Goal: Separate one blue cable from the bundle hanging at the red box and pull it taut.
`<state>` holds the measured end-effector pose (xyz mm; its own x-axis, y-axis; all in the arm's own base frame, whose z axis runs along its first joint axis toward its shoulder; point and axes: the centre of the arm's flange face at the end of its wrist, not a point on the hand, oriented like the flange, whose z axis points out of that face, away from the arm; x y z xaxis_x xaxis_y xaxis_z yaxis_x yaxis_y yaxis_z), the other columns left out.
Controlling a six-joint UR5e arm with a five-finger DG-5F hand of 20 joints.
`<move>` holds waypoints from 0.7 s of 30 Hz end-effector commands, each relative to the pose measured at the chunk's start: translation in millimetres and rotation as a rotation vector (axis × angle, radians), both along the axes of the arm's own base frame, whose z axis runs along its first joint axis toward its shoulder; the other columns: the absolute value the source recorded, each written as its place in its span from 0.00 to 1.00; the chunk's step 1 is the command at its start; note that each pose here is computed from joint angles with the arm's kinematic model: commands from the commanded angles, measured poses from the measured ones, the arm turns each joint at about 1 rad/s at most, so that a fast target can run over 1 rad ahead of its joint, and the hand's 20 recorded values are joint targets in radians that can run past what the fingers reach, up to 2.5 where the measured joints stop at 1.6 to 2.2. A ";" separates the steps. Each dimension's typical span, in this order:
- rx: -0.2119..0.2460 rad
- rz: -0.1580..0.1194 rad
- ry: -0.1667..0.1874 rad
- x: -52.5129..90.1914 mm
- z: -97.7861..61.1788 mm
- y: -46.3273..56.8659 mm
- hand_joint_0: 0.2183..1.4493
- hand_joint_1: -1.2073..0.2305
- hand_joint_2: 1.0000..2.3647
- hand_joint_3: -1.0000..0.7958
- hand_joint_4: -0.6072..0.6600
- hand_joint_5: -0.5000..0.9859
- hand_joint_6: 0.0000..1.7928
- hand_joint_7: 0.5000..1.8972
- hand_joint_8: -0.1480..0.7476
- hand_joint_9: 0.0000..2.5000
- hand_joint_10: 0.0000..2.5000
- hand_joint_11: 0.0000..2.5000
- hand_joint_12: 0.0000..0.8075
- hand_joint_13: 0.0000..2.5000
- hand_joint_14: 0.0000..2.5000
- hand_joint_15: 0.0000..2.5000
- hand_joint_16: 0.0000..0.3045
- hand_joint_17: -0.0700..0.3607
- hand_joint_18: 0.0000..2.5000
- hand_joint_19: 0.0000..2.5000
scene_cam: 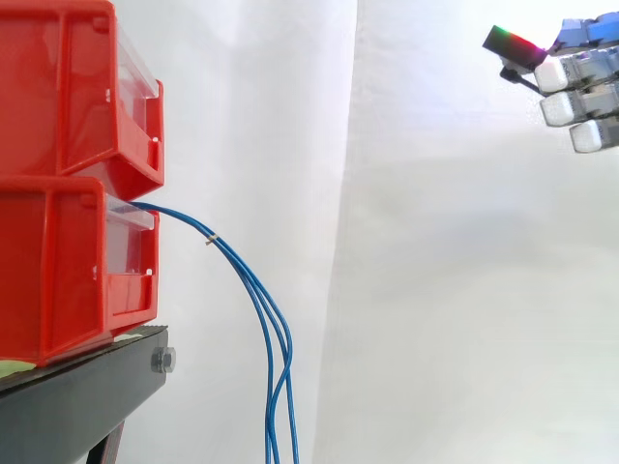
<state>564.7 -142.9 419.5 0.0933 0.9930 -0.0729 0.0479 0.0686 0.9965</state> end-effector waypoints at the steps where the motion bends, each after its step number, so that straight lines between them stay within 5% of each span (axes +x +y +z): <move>1: 0.000 0.000 0.000 0.0 0.0 0.0 0.27 0.41 0.00 0.30 0.60 0.19 0.28 0.17 0.42 0.23 0.00 0.07 0.39 0.22 0.00 0.12 0.13 0.38 0.17 0.18; 21: 0.000 0.002 0.000 0.2 0.0 0.9 0.28 0.41 0.00 0.30 0.63 0.19 0.28 0.18 0.45 0.26 0.00 0.08 0.43 0.26 0.00 0.10 0.13 0.37 0.22 0.16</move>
